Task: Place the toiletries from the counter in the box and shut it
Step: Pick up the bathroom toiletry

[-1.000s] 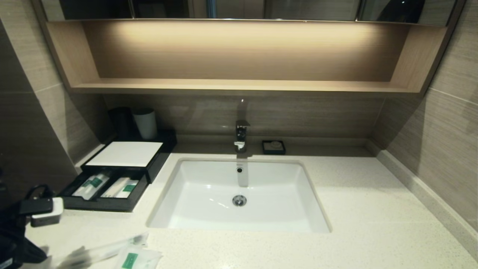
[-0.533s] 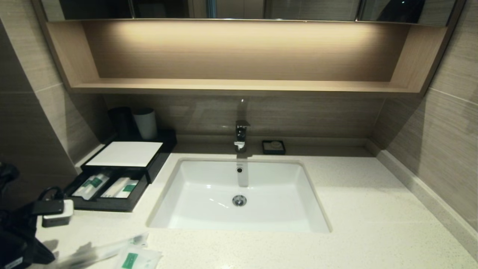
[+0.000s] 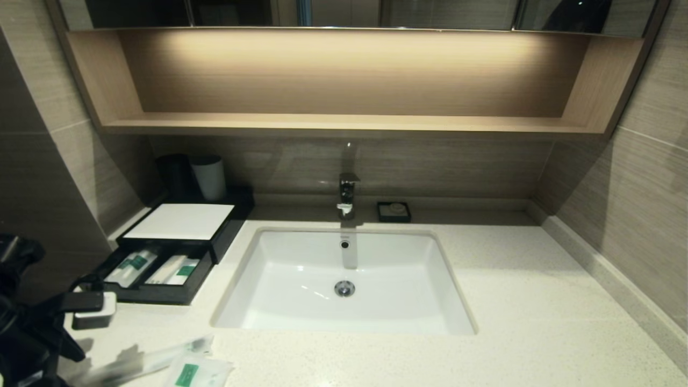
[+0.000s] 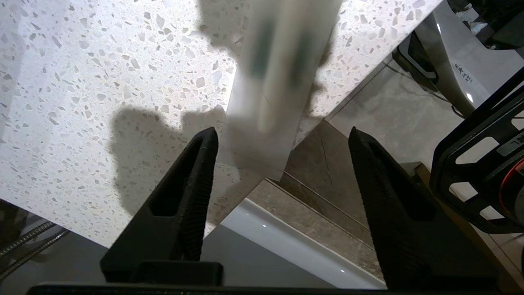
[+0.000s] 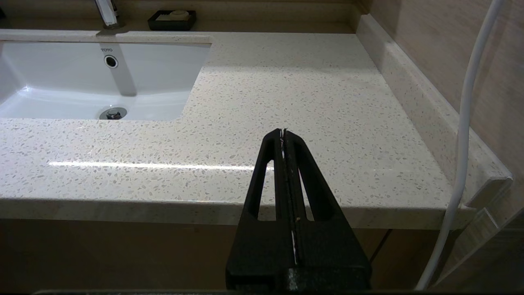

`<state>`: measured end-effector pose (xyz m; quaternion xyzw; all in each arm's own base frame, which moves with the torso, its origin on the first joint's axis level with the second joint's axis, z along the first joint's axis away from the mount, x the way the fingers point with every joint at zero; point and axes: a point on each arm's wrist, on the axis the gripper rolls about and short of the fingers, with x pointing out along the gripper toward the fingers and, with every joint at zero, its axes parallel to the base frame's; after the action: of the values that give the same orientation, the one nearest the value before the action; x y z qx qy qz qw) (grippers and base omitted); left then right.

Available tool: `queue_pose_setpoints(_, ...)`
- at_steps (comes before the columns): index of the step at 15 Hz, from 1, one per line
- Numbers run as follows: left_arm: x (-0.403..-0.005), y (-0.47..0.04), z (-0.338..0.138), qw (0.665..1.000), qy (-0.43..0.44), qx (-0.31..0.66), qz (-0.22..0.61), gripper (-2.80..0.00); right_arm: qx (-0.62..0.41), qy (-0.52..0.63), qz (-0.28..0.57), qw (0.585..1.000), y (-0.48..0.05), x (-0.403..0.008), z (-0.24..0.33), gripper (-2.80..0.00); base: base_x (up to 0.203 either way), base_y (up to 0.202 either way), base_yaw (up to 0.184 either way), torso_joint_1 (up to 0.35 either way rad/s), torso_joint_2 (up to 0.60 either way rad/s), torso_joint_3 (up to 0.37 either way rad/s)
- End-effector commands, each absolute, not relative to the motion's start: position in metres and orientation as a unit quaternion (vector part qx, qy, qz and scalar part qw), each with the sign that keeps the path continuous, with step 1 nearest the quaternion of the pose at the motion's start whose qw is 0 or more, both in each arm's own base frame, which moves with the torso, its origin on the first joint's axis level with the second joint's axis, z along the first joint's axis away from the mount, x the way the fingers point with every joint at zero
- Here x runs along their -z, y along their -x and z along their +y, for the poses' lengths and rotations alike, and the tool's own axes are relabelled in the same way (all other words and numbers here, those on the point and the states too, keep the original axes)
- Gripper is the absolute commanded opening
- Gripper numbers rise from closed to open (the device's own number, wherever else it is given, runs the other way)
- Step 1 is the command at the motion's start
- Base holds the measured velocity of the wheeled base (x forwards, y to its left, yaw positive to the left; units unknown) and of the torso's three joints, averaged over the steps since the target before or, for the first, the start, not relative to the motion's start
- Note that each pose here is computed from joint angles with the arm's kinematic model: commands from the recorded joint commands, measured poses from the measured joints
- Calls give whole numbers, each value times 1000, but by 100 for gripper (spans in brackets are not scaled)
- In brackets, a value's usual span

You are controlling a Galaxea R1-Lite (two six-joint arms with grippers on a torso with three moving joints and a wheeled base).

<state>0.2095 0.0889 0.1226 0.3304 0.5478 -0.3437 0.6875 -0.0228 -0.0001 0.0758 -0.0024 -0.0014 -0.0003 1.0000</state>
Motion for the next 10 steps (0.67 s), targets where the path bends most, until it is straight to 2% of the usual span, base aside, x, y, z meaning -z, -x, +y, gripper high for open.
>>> queue_pose_setpoints(1, -119, -213, 90, 683, -331, 350, 550, 0, 0, 2, -2, 1000, 23, -76, 0, -280, 0, 0, 0, 0, 0, 0)
queue_pose_setpoints(10, -106, -222, 90, 672, -331, 359, 556, 0, 0, 3, -2, 1000, 23, -76, 0, -280, 0, 0, 0, 0, 0, 0)
